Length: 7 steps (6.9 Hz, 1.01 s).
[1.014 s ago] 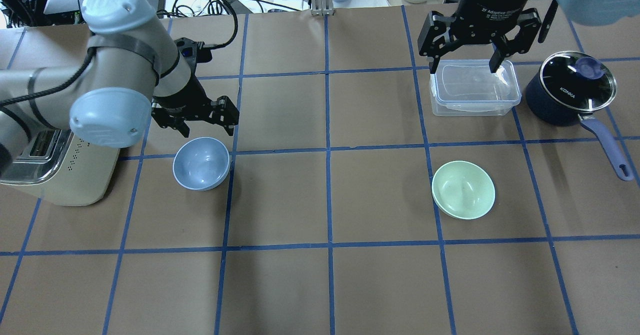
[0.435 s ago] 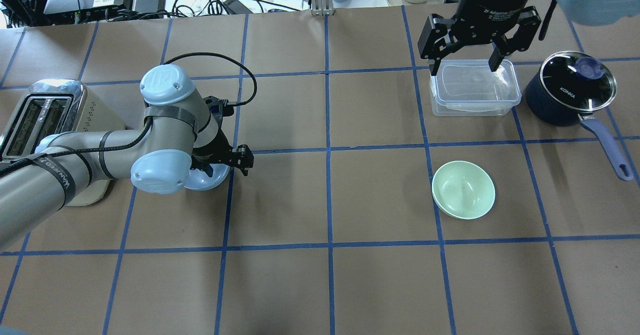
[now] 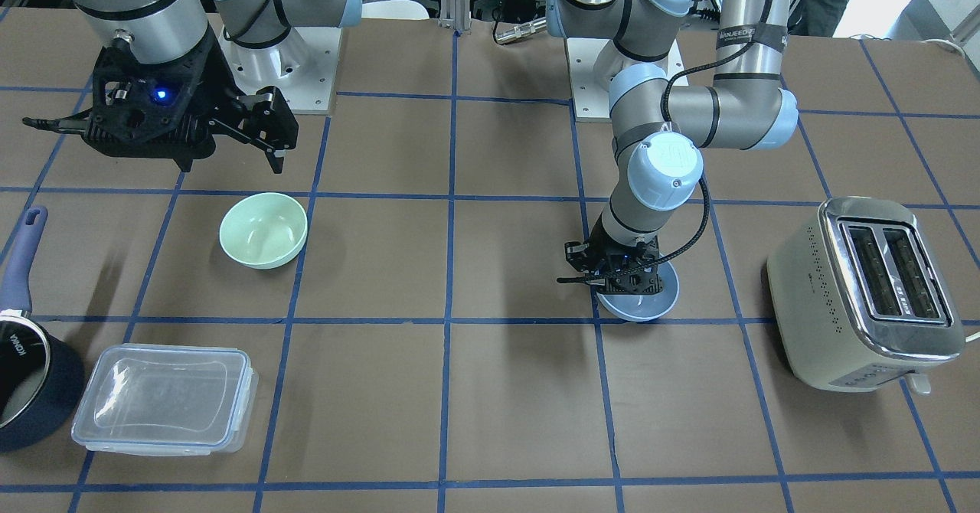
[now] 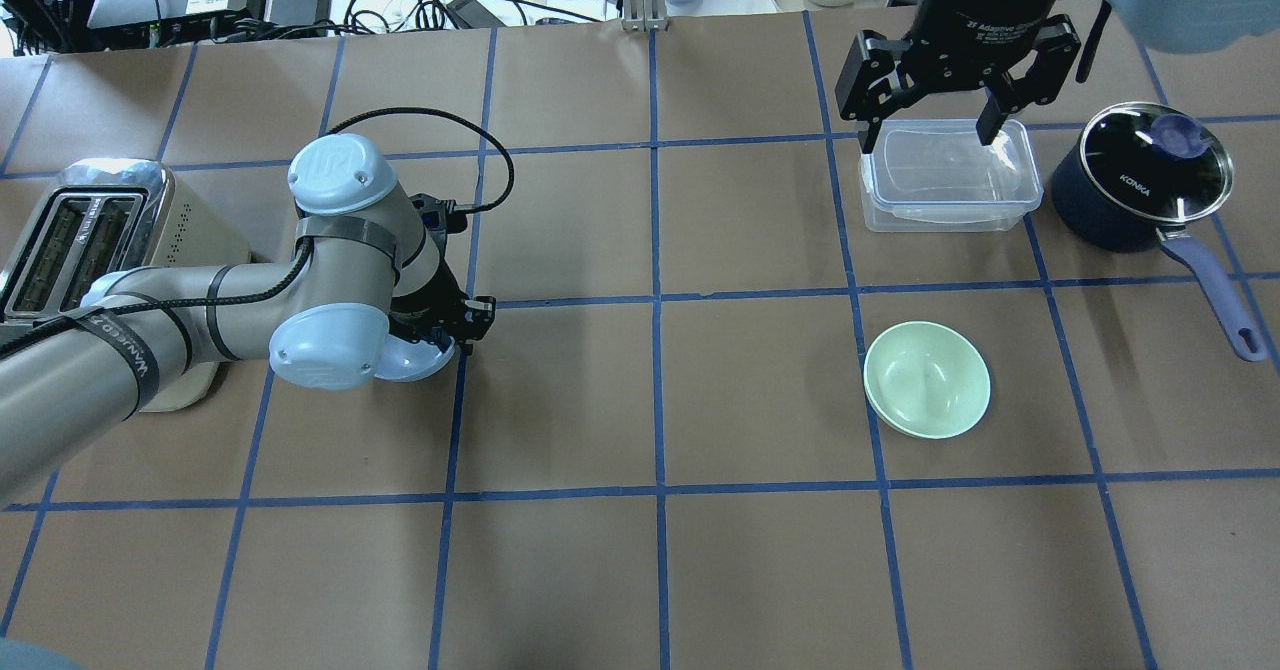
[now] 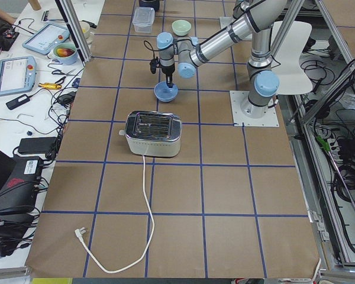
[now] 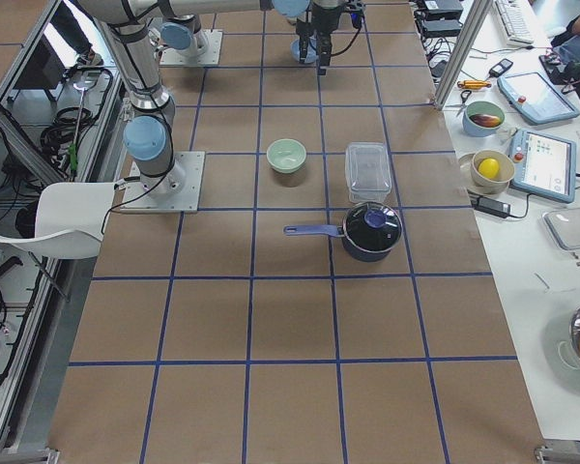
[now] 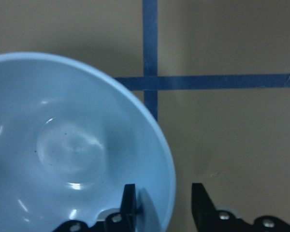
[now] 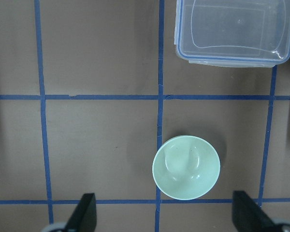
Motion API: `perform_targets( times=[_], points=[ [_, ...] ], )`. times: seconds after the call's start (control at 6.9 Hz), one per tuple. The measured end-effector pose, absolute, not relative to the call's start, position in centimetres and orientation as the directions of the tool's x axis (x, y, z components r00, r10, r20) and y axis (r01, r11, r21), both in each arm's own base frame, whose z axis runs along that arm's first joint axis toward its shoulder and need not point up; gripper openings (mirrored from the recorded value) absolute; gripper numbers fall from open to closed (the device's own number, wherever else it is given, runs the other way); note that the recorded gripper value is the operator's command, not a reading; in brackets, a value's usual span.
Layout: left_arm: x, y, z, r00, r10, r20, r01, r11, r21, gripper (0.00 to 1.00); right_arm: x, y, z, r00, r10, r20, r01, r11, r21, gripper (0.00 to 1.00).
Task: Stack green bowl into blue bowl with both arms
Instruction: 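Slide the blue bowl to table center with left gripper while right gripper lowers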
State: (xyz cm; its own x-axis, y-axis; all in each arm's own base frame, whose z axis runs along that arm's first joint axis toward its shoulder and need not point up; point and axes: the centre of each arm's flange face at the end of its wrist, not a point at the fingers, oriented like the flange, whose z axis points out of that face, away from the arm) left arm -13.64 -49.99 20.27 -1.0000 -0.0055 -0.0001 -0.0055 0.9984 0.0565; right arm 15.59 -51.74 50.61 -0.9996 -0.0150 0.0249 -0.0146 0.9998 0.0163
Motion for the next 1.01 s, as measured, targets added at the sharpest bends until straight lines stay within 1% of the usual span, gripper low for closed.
perform_targets(
  times=[0.29, 0.43, 0.58, 0.87, 1.01],
  points=[
    [-15.7, -51.3, 21.8, -0.999, 0.015, -0.033, 0.014, 1.0, 0.024, 0.0, 15.6, -51.8, 50.5, -1.0, -0.013, 0.023, -0.012, 1.0, 0.019, 1.0],
    [-19.1, -51.6, 22.6, -0.999, -0.003, -0.033, -0.003, 1.0, 0.009, 0.0, 15.6, -51.9, 50.3, -1.0, -0.013, 0.022, -0.013, 1.0, 0.022, 1.0],
    [-24.1, -51.2, 23.3, -0.999, -0.045, -0.026, -0.045, 0.999, -0.011, 0.0, 15.7, -52.2, 50.0, -1.0, -0.014, 0.021, -0.014, 1.0, 0.025, 1.0],
    [-34.5, -48.3, 23.2, -0.992, -0.125, -0.008, -0.125, 0.991, -0.037, 0.0, 15.6, -52.4, 49.9, -1.0, -0.013, 0.021, -0.013, 1.0, 0.024, 1.0],
    [-37.4, -47.5, 22.9, -0.989, -0.145, 0.0, -0.145, 0.988, -0.045, 0.0, 15.4, -52.4, 49.8, -1.0, -0.015, 0.022, -0.014, 1.0, 0.026, 0.94]
  ],
)
